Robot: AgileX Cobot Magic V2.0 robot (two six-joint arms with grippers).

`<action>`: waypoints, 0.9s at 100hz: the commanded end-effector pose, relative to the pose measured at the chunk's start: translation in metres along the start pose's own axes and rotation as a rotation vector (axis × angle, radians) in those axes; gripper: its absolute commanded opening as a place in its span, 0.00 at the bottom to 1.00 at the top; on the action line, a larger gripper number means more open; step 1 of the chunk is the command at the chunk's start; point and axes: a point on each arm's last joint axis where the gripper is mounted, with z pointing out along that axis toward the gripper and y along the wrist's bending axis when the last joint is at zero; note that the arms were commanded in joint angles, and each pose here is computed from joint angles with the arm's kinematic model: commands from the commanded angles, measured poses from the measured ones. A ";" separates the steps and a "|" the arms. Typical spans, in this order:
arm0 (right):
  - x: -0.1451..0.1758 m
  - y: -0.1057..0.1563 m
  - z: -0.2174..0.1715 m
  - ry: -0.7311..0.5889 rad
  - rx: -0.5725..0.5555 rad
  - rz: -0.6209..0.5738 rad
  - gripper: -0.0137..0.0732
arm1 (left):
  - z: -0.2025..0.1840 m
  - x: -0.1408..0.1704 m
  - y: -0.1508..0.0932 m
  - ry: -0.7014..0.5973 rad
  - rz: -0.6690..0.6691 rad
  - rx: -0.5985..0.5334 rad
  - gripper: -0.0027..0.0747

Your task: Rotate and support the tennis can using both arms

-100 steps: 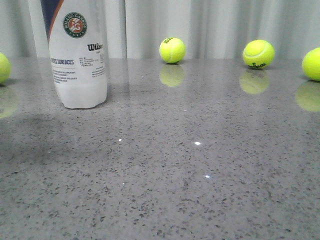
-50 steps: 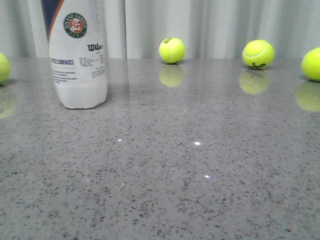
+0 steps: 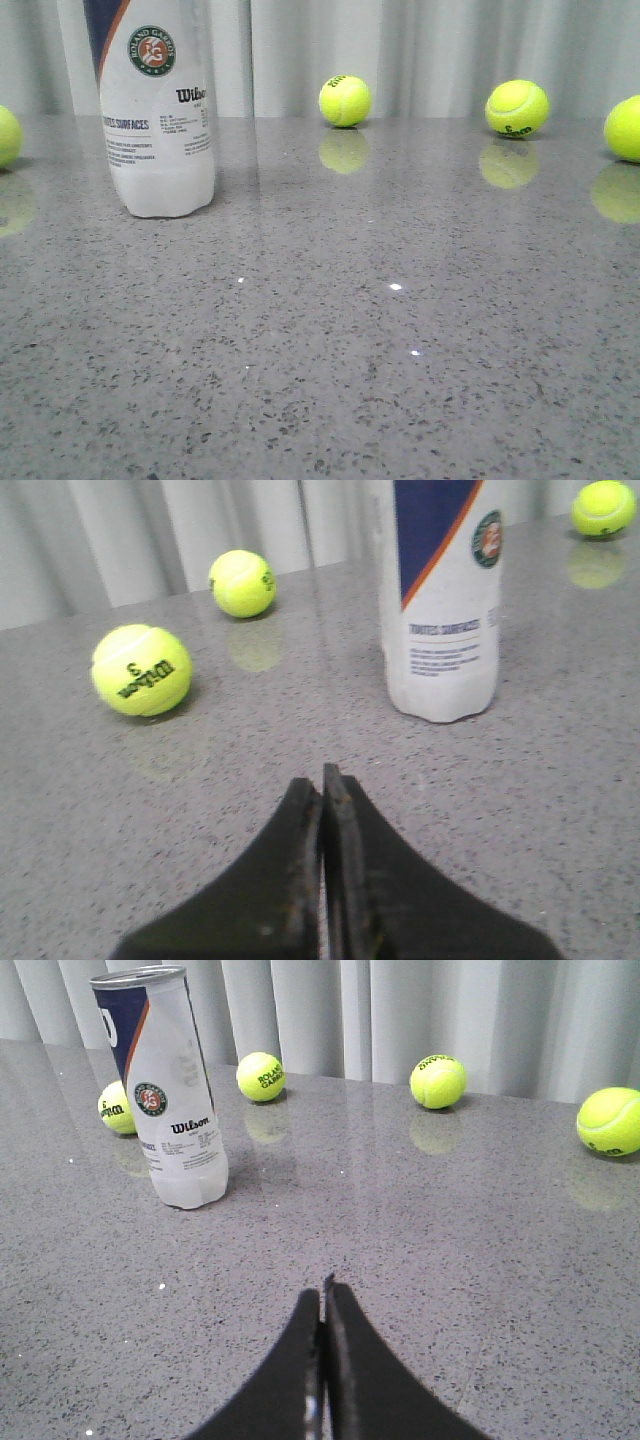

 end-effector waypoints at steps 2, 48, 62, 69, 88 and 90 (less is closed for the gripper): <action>-0.014 0.000 -0.001 -0.086 0.011 0.004 0.09 | -0.005 -0.008 0.006 -0.121 -0.043 -0.090 0.01; -0.014 0.000 -0.001 -0.086 0.011 0.004 0.09 | -0.005 0.054 0.007 -0.137 -0.155 -0.263 0.01; -0.014 0.000 -0.001 -0.085 0.011 0.004 0.09 | -0.005 0.054 0.007 -0.136 -0.155 -0.258 0.01; -0.014 0.000 -0.001 -0.085 0.011 0.004 0.09 | -0.005 0.054 0.007 -0.136 -0.157 -0.256 0.01; -0.014 0.000 -0.001 -0.085 0.011 0.004 0.09 | -0.005 0.054 0.007 -0.136 -0.157 -0.256 0.01; -0.014 0.000 -0.001 -0.085 0.011 0.004 0.09 | -0.005 0.054 0.007 -0.136 -0.157 -0.256 0.01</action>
